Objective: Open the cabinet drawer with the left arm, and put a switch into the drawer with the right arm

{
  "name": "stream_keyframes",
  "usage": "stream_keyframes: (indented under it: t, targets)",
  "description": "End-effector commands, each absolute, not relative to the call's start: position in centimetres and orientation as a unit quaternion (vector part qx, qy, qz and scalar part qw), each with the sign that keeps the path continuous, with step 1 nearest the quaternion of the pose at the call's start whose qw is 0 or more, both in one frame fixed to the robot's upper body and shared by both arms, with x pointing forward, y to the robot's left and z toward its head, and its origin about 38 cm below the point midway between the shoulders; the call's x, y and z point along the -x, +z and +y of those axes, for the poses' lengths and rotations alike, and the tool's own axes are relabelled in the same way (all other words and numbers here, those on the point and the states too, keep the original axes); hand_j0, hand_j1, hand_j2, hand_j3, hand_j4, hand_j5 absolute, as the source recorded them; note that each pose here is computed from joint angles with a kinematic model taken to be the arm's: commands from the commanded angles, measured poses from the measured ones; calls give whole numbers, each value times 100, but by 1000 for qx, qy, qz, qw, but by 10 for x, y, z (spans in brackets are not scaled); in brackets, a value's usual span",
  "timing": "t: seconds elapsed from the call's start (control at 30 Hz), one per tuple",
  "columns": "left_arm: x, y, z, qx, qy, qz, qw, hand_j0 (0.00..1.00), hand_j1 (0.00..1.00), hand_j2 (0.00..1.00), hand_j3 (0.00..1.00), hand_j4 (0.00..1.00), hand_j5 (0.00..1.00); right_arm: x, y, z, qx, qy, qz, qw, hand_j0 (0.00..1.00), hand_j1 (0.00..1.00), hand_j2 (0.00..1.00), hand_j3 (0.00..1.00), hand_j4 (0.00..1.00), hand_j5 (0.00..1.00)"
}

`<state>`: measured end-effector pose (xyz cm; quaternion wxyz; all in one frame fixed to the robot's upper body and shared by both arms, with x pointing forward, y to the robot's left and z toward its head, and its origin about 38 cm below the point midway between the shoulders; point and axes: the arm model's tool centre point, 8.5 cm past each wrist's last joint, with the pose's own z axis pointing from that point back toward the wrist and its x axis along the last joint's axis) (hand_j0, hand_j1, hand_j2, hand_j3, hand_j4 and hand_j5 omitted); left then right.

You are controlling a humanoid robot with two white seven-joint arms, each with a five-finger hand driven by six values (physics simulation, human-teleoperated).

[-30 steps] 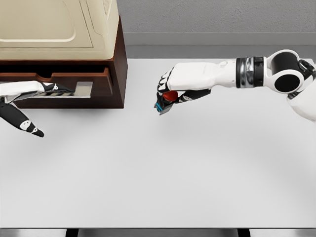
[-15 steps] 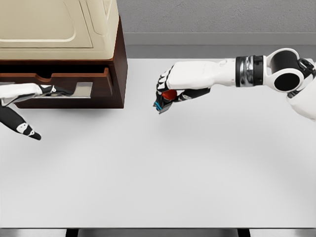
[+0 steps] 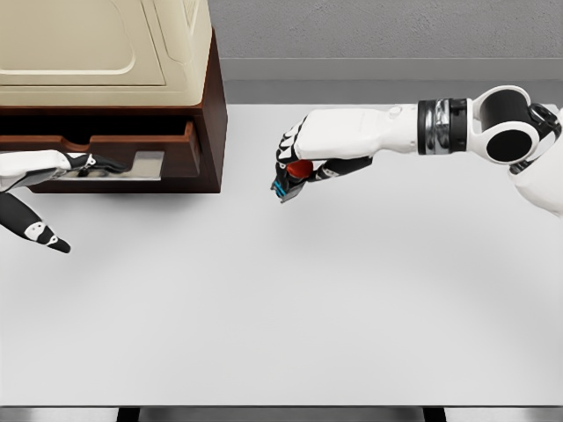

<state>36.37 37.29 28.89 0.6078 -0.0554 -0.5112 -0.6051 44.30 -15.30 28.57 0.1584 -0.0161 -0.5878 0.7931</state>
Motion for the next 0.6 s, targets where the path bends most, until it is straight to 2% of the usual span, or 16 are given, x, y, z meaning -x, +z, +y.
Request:
stream_keyframes:
  t: [0.0,0.57]
  targets:
    - [-364,284,380,27,-623,-494,606,100,100,100,100,100,100,-443,286,-153,15,791,-589,161,47,47,47,47,47,47]
    - [-363,287,383,22,-623,-494,606,100,100,100,100,100,100,-444,297,-149,21,791,-593,149,47,47,47,47,47,47]
